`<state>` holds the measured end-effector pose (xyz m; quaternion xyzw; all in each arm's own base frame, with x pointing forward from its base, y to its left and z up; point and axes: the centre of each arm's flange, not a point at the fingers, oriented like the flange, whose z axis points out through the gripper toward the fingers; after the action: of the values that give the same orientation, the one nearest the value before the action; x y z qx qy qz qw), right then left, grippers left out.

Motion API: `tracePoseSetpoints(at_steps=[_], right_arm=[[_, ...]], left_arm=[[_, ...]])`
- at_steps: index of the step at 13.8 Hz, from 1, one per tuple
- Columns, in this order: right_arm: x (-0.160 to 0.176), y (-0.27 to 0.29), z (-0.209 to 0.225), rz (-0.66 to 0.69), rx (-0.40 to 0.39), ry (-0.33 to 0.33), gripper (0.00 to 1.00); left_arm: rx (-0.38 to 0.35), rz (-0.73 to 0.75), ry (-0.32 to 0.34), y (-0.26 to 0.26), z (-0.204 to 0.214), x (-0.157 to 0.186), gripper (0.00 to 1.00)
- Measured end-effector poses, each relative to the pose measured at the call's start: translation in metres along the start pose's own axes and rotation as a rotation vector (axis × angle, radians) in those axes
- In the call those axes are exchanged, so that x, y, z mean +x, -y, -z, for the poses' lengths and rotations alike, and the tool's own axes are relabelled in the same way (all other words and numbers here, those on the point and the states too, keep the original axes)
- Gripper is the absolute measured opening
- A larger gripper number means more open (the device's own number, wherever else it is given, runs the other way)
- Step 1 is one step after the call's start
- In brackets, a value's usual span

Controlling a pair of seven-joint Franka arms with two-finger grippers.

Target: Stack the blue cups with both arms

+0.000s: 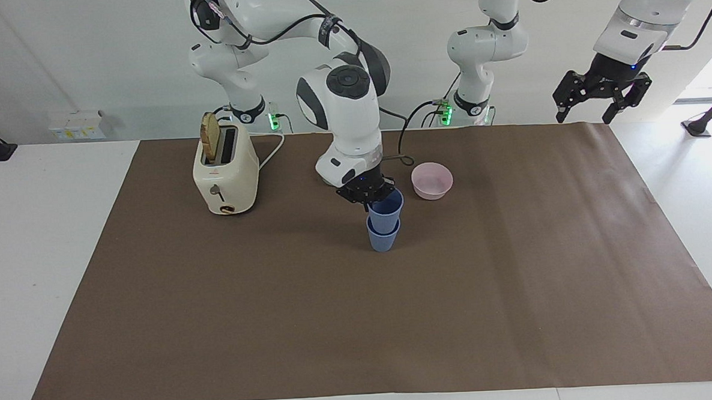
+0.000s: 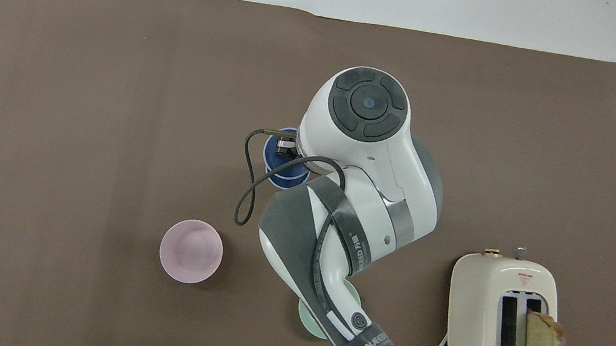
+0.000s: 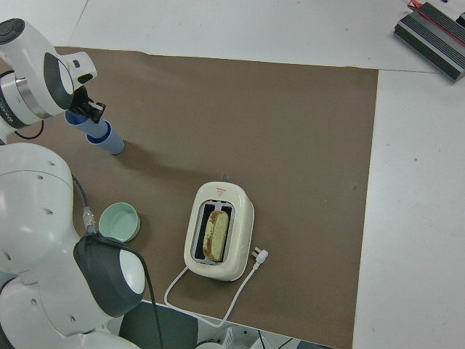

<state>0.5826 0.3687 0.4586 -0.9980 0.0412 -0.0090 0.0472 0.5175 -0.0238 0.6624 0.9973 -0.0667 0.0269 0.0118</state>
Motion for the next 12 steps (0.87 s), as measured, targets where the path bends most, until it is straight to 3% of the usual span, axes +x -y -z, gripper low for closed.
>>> tracePoseSetpoints(at_steps=[10,11,12], right_arm=[[0.000,-0.001,-0.037,-0.002,-0.006,0.009,0.04],[-0.001,-0.001,-0.038,-0.002,-0.007,0.010,0.09],[-0.001,-0.001,-0.038,-0.001,-0.006,0.009,0.21]], left_arm=[[0.000,0.000,0.000,0.000,0.000,0.000,1.00],[0.000,0.000,0.000,0.000,0.000,0.000,1.00],[0.000,0.000,0.000,0.000,0.000,0.000,1.00]])
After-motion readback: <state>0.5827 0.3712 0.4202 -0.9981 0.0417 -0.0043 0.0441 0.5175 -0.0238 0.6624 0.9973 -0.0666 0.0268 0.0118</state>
